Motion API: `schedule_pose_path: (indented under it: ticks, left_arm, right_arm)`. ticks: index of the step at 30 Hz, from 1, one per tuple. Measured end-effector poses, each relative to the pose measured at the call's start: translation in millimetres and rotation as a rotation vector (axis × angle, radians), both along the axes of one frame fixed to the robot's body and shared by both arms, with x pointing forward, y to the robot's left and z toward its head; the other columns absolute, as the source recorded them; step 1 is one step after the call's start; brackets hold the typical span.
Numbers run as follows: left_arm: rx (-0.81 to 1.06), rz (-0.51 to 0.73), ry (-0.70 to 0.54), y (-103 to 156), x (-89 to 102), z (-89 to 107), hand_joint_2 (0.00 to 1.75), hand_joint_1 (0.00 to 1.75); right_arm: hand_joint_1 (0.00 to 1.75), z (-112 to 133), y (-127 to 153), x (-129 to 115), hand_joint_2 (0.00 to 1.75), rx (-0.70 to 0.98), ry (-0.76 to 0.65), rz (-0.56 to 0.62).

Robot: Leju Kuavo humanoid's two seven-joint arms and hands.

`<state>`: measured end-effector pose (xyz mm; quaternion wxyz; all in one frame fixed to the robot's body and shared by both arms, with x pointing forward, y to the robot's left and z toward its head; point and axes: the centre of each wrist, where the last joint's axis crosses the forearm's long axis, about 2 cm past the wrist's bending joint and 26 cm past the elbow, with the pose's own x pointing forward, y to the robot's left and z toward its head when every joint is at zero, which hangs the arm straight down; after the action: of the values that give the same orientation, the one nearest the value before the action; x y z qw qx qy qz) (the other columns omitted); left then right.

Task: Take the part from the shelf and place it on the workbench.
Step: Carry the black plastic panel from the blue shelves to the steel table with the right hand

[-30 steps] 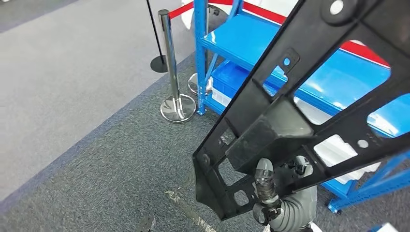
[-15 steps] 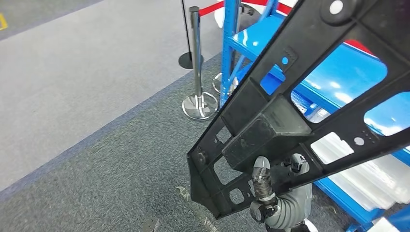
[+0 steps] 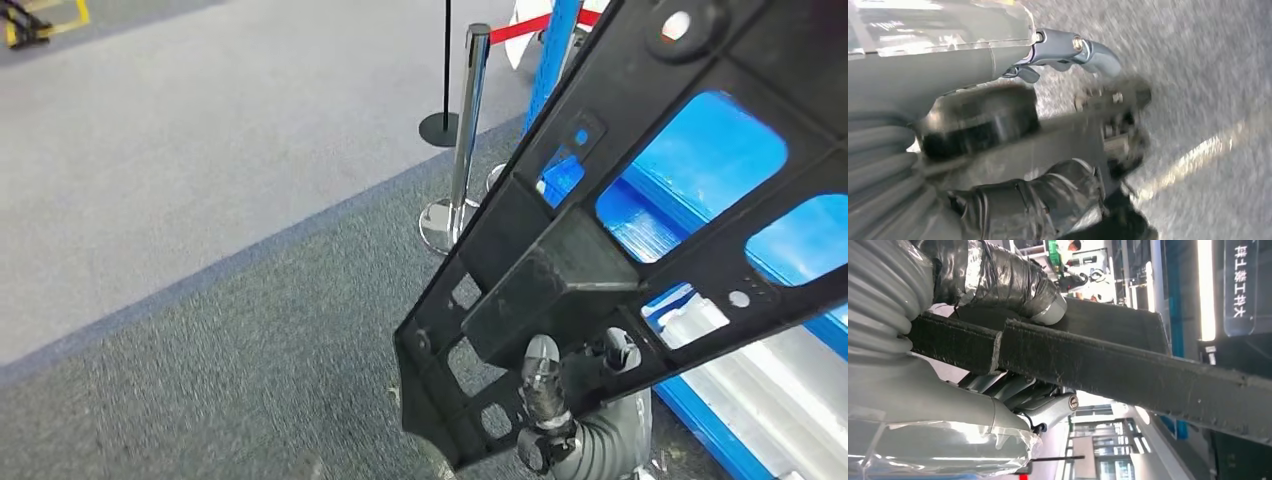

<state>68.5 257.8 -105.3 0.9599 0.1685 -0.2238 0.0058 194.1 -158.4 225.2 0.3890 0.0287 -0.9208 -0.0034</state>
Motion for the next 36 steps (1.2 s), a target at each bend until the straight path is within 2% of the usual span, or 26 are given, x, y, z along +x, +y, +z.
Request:
schedule_pose_path:
  ticks: [19, 36]
  left_arm:
    - [0.007, 0.001, 0.060, -2.8, 4.6, 1.1, 1.75, 0.00]
    - [0.008, -0.009, 0.095, -2.7, 7.6, 1.6, 1.75, 0.00]
  right_arm:
    - [1.75, 1.6, 2.9, -2.1, 1.75, 0.149, -0.041, 0.017]
    - [1.75, 4.2, 11.1, 13.2, 1.75, 0.218, -0.045, 0.053]
